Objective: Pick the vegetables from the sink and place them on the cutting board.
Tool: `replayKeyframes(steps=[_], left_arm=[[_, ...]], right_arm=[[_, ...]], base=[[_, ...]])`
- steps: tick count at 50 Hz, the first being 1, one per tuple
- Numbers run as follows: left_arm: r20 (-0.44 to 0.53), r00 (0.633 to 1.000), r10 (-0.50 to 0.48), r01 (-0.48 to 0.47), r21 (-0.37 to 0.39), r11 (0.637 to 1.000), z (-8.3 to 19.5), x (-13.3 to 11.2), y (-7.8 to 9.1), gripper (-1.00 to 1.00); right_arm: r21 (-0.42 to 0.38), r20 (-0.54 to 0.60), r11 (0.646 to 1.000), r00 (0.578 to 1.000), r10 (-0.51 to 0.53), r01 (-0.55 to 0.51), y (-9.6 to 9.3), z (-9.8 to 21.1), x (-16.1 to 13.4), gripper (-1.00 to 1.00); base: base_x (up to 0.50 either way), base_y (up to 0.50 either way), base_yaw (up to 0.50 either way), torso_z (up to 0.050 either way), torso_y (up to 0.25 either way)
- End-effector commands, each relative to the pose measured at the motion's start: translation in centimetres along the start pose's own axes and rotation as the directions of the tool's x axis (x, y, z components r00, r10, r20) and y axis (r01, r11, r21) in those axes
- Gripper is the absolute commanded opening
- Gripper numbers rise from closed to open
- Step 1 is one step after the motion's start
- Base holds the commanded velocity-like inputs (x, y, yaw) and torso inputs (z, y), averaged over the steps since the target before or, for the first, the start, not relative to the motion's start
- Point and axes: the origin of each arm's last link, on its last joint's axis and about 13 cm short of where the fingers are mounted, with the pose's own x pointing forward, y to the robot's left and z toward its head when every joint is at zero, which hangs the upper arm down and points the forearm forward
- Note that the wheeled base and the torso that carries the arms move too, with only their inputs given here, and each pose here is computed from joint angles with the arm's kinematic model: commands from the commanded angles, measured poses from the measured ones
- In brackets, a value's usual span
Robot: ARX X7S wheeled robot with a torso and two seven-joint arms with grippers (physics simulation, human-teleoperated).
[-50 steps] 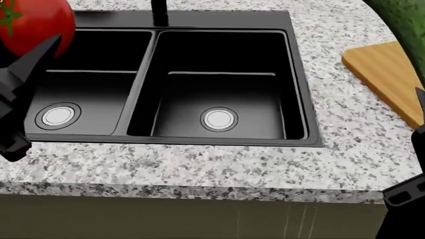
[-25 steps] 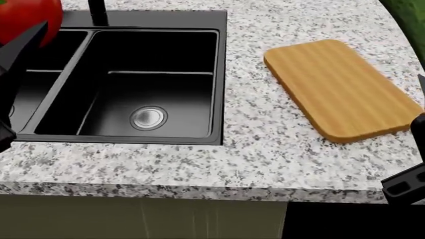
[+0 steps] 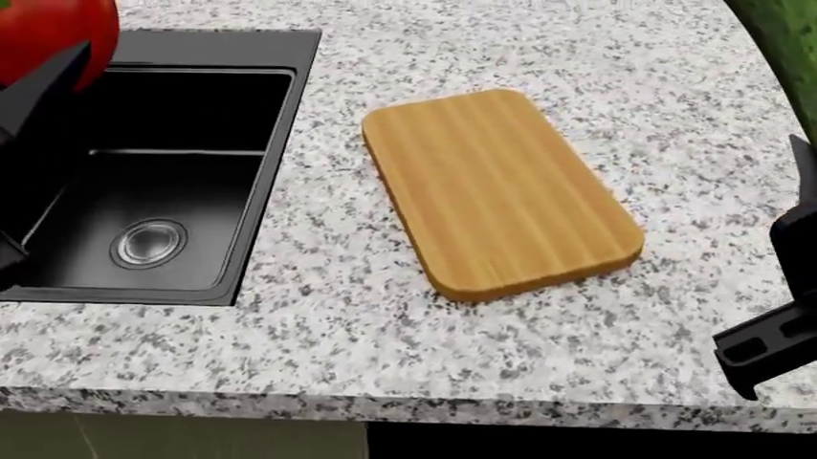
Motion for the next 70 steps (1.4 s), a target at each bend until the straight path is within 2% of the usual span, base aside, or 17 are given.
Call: replayKeyframes(steps=[1,12,15,22,28,31,32,34,35,37,38,41,45,47,56,62,70], left_arm=[[0.003,1.0,0.016,-0.016,-0.008,1.0,-0.3,0.1,0.0,-1.0],[0.002,1.0,0.023,-0.023,-0.007,1.0,-0.2,-0.1,0.2,-1.0],[0.002,1.0,0.026,-0.026,-0.008,1.0,-0.3,-0.1,0.2,-1.0],[0.0,0.999,0.033,-0.033,-0.011,0.999,-0.2,-0.1,0.4,-1.0],[0.002,1.0,0.028,-0.028,-0.012,1.0,0.3,-0.2,0.4,-1.0],[0.008,0.999,0.033,-0.033,-0.019,0.999,0.3,-0.1,0.4,-1.0],[-0.01,0.999,0.037,-0.037,0.0,0.999,0.2,-0.1,0.4,-1.0],[-0.02,0.997,0.071,-0.072,-0.033,0.997,0.3,0.1,0.6,-1.0],[0.01,0.997,0.079,-0.077,-0.081,0.994,0.8,0.5,0.9,-1.0],[-0.005,0.998,0.056,-0.056,-0.086,0.995,0.7,1.1,0.9,-1.0],[-0.027,0.999,0.018,-0.019,-0.06,0.998,0.6,1.5,0.8,-1.0],[-0.038,0.999,-0.011,0.007,-0.1,0.995,0.9,3.3,1.0,-1.0],[-0.04,0.998,-0.051,0.045,-0.12,0.992,1.4,4.6,1.2,-1.0],[-0.054,0.995,-0.083,0.076,-0.115,0.99,1.2,5.3,1.2,-1.0],[-0.092,0.983,-0.158,0.143,-0.153,0.978,0.6,6.8,1.3,-1.0],[-0.132,0.969,-0.207,0.181,-0.181,0.967,-0.7,7.5,0.6,-1.0],[-0.127,0.964,-0.233,0.202,-0.217,0.955,-1.5,8.7,-0.3,-1.0]], right_arm=[[-0.004,0.019,1.0,1.0,-0.012,0.012,-0.1,0.2,0.0,-1.0],[-0.014,0.033,1.0,0.999,0.007,-0.007,0.0,0.4,-0.1,-1.0],[-0.038,0.049,0.999,0.999,0.024,-0.022,0.1,0.5,-0.1,-1.0],[-0.067,0.066,0.997,0.997,0.036,-0.031,0.2,0.5,0.0,-1.0],[-0.037,0.078,0.999,0.997,0.006,-0.003,0.1,0.3,0.2,-1.0],[-0.051,0.062,0.998,0.998,0.033,-0.03,0.4,0.4,0.5,-1.0],[-0.07,0.07,0.997,0.997,0.042,-0.037,0.5,0.5,0.5,-1.0],[-0.089,0.062,0.995,0.997,0.053,-0.047,0.5,0.7,0.5,-1.0],[-0.114,0.058,0.991,0.996,0.072,-0.065,0.7,0.9,0.4,-1.0],[-0.124,0.051,0.989,0.995,0.082,-0.075,0.9,1.0,0.5,-1.0],[-0.122,0.05,0.99,0.995,0.082,-0.076,0.9,1.1,0.5,-1.0],[-0.105,0.037,0.993,0.997,0.064,-0.06,0.7,1.5,0.6,-1.0],[-0.128,0.047,0.99,0.996,0.073,-0.066,0.8,1.3,0.6,-1.0],[-0.11,0.033,0.992,0.998,0.06,-0.056,0.7,1.2,0.8,-1.0],[-0.088,0.026,0.996,0.999,0.021,-0.019,0.5,1.1,0.6,-1.0],[-0.084,0.025,0.996,1.0,0.013,-0.011,0.4,1.0,0.6,-1.0],[-0.074,0.02,0.997,1.0,0.002,0.0,0.4,0.8,0.7,-1.0]], base=[[0.32,-0.41,0.0,0.0,0.0],[0.37,-0.37,0.0,0.0,0.001],[0.48,-0.21,0.0,0.0,0.003],[0.5,-0.03,0.0,0.0,0.001],[0.5,0.0,0.0,0.0,0.002],[0.0,0.0,0.0,0.0,0.004],[0.0,0.0,0.0,0.0,0.0],[0.0,0.0,0.0,0.0,0.0],[0.0,0.0,0.0,0.0,0.0],[0.0,0.0,0.0,0.0,0.0],[0.0,0.0,0.0,0.0,0.0],[0.0,0.0,0.0,0.0,0.0],[0.0,0.0,0.0,0.0,0.002],[0.0,0.0,0.0,0.0,0.0],[0.0,0.0,0.0,0.0,0.0],[0.0,0.0,0.0,0.0,0.0],[0.0,0.0,0.0,0.0,0.001]])
